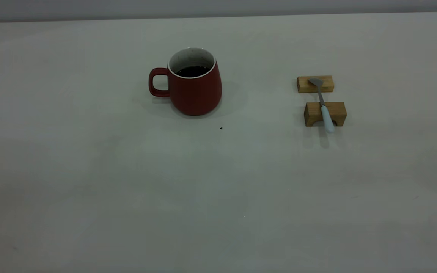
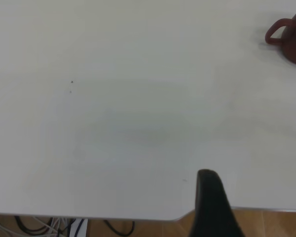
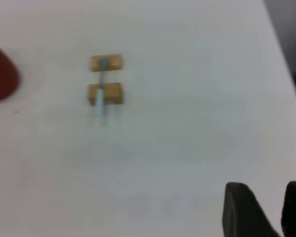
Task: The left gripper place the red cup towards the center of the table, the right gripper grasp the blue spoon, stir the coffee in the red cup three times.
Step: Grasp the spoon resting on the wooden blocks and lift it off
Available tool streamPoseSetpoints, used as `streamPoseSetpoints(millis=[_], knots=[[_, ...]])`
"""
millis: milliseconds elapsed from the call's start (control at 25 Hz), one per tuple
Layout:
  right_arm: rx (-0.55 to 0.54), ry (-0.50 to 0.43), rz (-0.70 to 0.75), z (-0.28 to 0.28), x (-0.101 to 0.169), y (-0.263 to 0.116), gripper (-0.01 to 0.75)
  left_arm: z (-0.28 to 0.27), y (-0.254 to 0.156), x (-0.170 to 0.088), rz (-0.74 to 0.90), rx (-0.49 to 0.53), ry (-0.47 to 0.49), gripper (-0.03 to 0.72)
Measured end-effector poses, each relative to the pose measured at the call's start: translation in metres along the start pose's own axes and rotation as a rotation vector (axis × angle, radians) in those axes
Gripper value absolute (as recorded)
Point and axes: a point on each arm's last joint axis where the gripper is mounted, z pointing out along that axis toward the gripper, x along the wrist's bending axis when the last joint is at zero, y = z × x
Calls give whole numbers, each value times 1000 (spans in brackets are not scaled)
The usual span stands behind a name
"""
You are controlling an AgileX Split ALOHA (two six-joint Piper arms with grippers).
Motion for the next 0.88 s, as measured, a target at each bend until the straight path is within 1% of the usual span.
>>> streamPoseSetpoints(millis=[120,200,320,400,480,560,640,680,800,880], knots=[[-8,53,12,2,5,13,255,0,0,0,0,0,0,521],[-5,83,29,9,7,30,288,0,0,0,0,0,0,521],[21,112,43,30,9,54,375,0,0,0,0,0,0,521],[47,150,70,50,11,66,452,0,0,0,-1,0,0,521],[44,213,143,72,15,81,517,0,0,0,-1,0,0,521],[3,256,170,92,17,94,564,0,0,0,-1,0,0,521],[18,294,149,112,18,101,582,0,0,0,-1,0,0,521],[44,318,138,124,20,102,583,0,0,0,-1,0,0,521],[138,371,170,159,21,102,583,0,0,0,-1,0,0,521],[209,382,191,184,21,101,583,0,0,0,-1,0,0,521]])
